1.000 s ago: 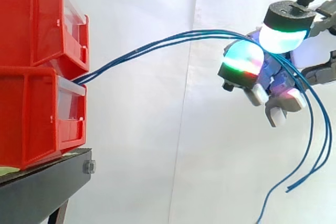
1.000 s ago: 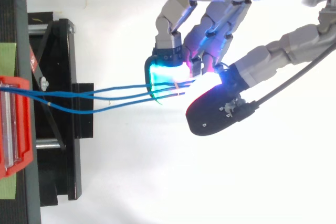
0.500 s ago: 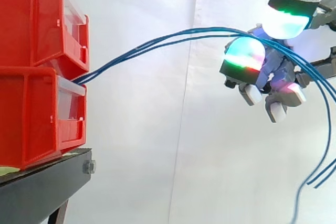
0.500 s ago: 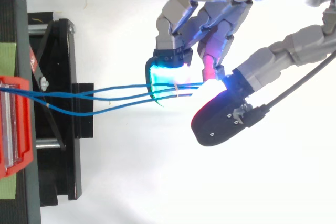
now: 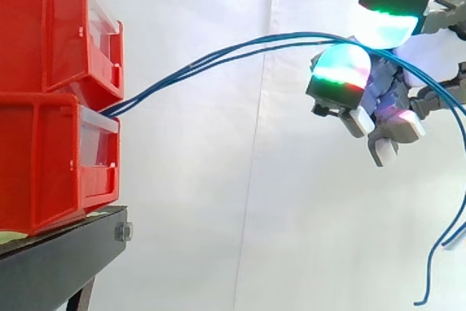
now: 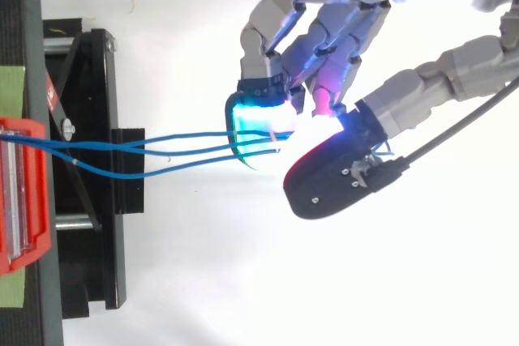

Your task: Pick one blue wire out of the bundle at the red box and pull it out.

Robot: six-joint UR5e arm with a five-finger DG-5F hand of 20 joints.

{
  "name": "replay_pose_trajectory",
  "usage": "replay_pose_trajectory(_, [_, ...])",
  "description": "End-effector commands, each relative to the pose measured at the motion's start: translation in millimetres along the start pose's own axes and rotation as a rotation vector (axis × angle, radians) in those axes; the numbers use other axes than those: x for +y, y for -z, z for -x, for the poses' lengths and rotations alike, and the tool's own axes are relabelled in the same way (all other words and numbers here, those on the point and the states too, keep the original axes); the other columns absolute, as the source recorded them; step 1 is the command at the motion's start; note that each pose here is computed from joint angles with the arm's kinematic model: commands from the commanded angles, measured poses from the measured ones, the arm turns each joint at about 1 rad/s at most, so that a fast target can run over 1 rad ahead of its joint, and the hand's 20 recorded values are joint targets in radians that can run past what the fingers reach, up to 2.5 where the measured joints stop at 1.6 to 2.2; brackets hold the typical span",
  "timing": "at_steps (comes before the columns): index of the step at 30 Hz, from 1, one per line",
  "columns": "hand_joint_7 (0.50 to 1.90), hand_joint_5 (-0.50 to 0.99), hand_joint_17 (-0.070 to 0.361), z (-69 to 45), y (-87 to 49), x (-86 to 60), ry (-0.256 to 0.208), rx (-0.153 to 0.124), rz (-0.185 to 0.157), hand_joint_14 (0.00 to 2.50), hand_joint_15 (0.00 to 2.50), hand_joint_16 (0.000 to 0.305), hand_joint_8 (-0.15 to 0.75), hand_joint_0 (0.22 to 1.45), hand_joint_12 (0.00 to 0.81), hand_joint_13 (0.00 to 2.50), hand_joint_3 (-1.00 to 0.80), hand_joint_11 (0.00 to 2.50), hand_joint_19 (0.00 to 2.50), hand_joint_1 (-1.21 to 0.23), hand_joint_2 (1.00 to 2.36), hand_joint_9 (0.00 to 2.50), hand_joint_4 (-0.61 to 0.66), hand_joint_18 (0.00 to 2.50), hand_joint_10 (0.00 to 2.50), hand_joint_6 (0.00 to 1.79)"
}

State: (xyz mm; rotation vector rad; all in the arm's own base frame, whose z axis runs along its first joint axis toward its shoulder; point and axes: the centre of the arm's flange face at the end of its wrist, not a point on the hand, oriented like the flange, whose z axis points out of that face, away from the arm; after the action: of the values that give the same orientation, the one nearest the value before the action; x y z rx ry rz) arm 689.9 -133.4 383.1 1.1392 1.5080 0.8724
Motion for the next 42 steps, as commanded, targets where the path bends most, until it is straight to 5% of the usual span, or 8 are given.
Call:
replay_pose_trajectory(1, [0.94,-0.19,0.127,-0.3,-0.1,0.4,-0.009,0.000,0.001,0.02,0.56,0.057,0.369,0.66,0.438,0.96,-0.29,0.73,0.54,-0.77,1.02,0.86,0.14,0.92,0.01,0.95])
replay_pose_trajectory(10, [0.85,-0.22,0.126,-7.3,-1.4,3.0,-0.033,0.010,0.005,0.02,0.54,0.056,0.345,0.74,0.433,0.94,-0.28,0.73,0.50,-0.88,1.02,0.77,0.18,0.92,0.01,0.98])
replay_pose_trajectory(19, [0.80,-0.22,0.126,-9.6,-1.0,5.9,-0.053,0.013,0.006,0.02,0.54,0.056,0.330,0.70,0.430,0.92,-0.50,0.73,0.49,-0.89,1.00,0.77,0.17,0.91,0.01,0.96])
replay_pose_trajectory(24, [0.84,-0.20,0.127,-11.8,-1.9,6.4,-0.060,0.017,0.007,0.02,0.56,0.057,0.349,0.58,0.434,0.93,-0.50,0.72,0.53,-0.76,1.00,0.82,0.19,0.91,0.01,0.94])
replay_pose_trajectory(30, [0.91,-0.17,0.127,-13.3,-2.3,8.5,-0.060,0.018,0.011,0.02,0.56,0.057,0.364,0.60,0.439,0.97,-0.49,0.72,0.58,-0.57,1.00,0.90,0.18,0.90,0.01,0.93])
replay_pose_trajectory(42, [0.96,-0.17,0.125,-15.2,-2.3,12.6,-0.059,0.019,0.017,0.02,0.57,0.055,0.363,0.67,0.435,0.99,-0.36,0.73,0.55,-0.75,1.01,0.93,0.13,0.93,0.01,0.94])
